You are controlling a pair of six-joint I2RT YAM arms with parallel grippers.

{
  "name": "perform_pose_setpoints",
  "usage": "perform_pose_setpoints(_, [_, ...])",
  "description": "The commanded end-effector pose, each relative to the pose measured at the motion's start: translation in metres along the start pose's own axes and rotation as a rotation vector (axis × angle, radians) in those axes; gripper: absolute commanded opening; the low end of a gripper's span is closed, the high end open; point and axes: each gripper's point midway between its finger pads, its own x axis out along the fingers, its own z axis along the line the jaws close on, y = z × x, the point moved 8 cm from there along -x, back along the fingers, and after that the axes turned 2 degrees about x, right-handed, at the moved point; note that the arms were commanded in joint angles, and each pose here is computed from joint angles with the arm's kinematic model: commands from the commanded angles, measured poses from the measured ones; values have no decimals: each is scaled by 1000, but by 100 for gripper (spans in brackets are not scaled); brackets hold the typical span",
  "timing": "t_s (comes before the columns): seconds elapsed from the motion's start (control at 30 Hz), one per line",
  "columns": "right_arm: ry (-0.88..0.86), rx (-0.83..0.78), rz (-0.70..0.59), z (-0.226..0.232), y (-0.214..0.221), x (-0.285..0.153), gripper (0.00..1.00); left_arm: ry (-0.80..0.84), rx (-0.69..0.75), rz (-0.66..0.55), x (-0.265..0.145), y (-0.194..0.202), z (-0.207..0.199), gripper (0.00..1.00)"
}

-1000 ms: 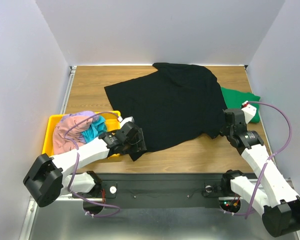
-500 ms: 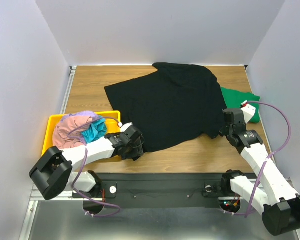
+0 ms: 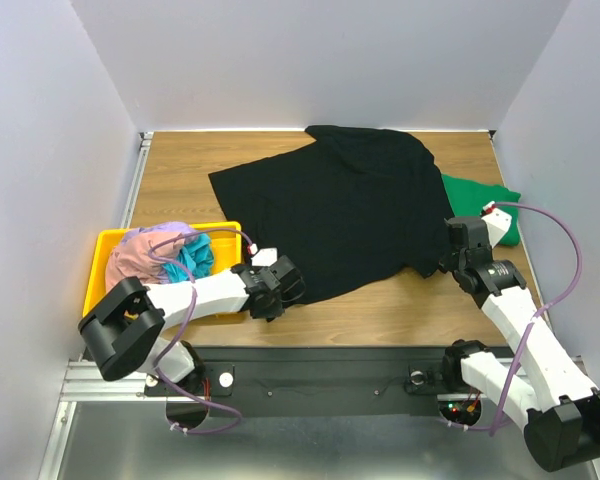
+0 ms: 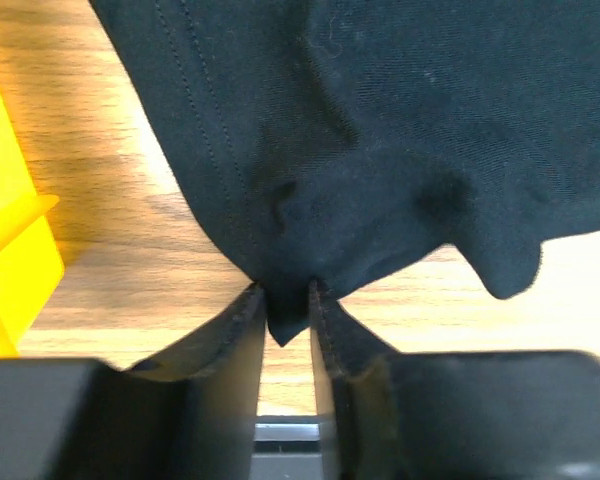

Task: Fold and stack the t-shirts
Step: Flatten the tshirt out

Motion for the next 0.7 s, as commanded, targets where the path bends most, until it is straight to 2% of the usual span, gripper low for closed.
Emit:
perform_pose_setpoints(0.0, [-13, 39, -58, 3, -14, -5, 0, -122, 58, 122, 17, 31, 18, 26])
perform_pose_setpoints(0.1, [-17, 44, -66, 3, -15, -7, 0, -118, 67, 122, 16, 31, 18, 0])
perform_pose_setpoints(0.27, [-23, 54, -92, 0, -19, -11, 0, -81, 69, 75, 3, 24, 17, 0])
perform_pose_setpoints(0.5, [-43, 111, -196, -9, -44, -39, 0, 152, 3, -14, -48, 12, 14, 0])
perform_pose_setpoints(0.67, [-84, 128, -203, -9, -48, -49, 0, 228, -21, -44, -69, 9, 17, 0])
